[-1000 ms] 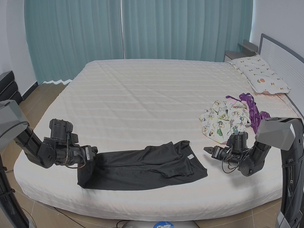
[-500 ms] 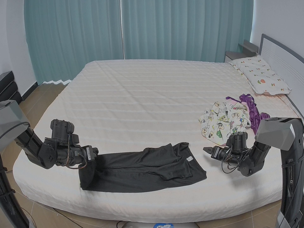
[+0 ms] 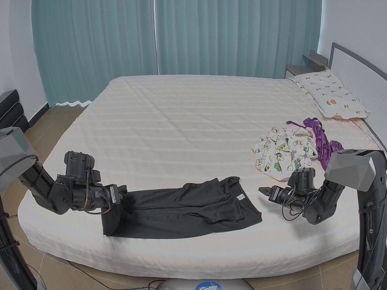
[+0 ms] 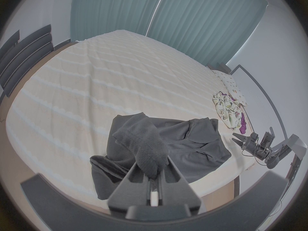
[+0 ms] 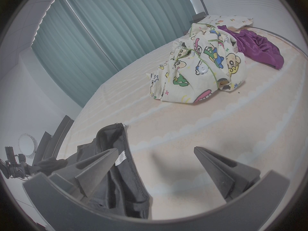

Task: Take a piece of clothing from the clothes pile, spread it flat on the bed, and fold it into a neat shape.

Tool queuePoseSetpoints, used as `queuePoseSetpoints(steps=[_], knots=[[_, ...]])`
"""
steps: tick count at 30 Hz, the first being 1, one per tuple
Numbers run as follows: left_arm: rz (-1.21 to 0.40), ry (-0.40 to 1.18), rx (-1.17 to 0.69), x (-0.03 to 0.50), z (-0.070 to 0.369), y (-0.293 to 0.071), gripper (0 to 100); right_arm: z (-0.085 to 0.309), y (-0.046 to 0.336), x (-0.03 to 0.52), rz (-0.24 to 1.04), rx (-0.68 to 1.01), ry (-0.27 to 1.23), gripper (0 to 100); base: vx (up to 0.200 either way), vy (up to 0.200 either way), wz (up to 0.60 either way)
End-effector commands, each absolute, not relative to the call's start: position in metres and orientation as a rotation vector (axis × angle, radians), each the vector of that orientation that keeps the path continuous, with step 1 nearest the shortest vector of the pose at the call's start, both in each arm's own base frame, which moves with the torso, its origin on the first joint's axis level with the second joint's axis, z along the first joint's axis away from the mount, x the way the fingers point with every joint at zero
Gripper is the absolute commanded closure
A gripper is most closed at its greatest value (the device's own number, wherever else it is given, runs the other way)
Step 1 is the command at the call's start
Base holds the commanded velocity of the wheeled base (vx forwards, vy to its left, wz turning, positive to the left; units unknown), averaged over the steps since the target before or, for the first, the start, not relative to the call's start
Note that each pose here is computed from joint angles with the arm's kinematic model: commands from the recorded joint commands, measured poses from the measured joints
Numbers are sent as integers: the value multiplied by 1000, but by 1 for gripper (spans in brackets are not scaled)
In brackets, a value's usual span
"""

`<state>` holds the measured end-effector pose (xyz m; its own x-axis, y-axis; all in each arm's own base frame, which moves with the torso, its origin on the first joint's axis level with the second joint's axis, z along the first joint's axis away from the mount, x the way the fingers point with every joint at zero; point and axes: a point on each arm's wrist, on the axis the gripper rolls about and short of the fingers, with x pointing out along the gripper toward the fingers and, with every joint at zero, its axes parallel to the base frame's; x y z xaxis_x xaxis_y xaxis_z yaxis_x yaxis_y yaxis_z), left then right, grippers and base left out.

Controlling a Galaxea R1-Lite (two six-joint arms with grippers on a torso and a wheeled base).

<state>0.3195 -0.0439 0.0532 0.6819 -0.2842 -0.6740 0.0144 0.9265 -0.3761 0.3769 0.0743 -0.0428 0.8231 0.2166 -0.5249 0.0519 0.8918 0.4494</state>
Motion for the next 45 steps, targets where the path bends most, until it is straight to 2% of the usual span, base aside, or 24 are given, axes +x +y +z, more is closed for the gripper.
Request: queuePoseSetpoints(steps=[1,7,26,35,45], knots=[[-172,803,-361,321,52,-44,100,-44,74,377,92,468,605,0,0,0,0],[-147,783,-446,328,61,-47,100,-44,74,377,92,468,605,0,0,0,0],[-199,794,-429,332,69,-76,100,-42,75,376,94,468,602,0,0,-200,0],[-228,803,-436,342,82,-105,100,-43,76,376,95,464,605,0,0,-200,0],[-194,817,-388,372,62,-140,100,-44,75,376,94,460,608,0,0,-160,0]])
